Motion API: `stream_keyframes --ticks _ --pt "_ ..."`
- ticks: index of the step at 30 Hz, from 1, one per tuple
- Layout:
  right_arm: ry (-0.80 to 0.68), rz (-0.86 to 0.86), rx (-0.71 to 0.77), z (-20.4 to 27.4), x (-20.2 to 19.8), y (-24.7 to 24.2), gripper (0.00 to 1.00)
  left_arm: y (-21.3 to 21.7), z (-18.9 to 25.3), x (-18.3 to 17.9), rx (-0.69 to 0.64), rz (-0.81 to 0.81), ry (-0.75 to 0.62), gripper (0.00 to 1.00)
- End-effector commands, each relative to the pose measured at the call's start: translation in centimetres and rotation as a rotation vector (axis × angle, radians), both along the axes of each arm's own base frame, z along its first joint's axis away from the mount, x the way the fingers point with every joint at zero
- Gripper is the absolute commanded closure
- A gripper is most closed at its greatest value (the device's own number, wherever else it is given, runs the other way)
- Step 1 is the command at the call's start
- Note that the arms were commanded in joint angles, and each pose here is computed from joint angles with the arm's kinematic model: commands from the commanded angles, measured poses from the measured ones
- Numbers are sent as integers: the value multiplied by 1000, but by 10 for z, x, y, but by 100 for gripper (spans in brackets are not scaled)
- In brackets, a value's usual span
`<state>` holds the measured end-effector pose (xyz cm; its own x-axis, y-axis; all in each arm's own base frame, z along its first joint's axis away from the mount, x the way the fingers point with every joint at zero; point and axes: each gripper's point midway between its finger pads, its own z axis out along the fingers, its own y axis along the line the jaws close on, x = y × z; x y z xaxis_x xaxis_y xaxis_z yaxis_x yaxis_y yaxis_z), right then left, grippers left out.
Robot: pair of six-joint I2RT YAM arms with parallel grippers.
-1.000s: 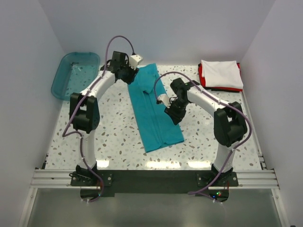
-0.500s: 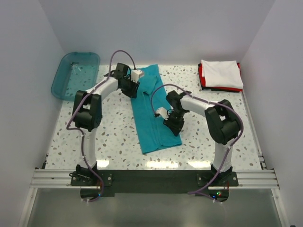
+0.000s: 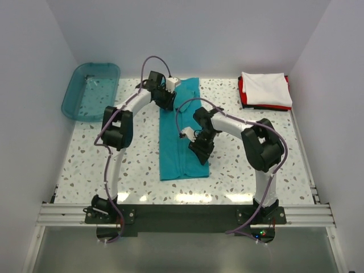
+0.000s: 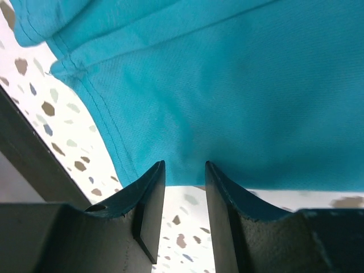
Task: Fold and stack the t-shirts
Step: Fold the tshirt
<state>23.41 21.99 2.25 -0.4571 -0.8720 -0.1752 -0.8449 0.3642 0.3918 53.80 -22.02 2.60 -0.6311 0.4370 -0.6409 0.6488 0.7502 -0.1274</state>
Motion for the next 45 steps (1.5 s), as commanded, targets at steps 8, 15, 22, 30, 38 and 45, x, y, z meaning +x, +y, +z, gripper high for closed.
stream_keyframes --ticks 8,15,22,30,38,45 --pt "-415 -256 211 89 152 27 62 1 102 32 -96 -7 -282 46" --pt "-584 -398 163 76 227 24 72 7 89 -15 -94 -48 -168 49" --pt "-619 -435 131 47 258 28 83 10 34 -44 -79 -63 9 57" --pt "-653 -534 29 22 271 11 100 23 -4 -34 -6 -42 59 62" --pt "-692 -574 -39 7 288 -6 100 31 -14 1 11 -15 30 62" --pt "-779 -569 21 49 309 -9 96 18 42 7 -87 -54 -110 48"
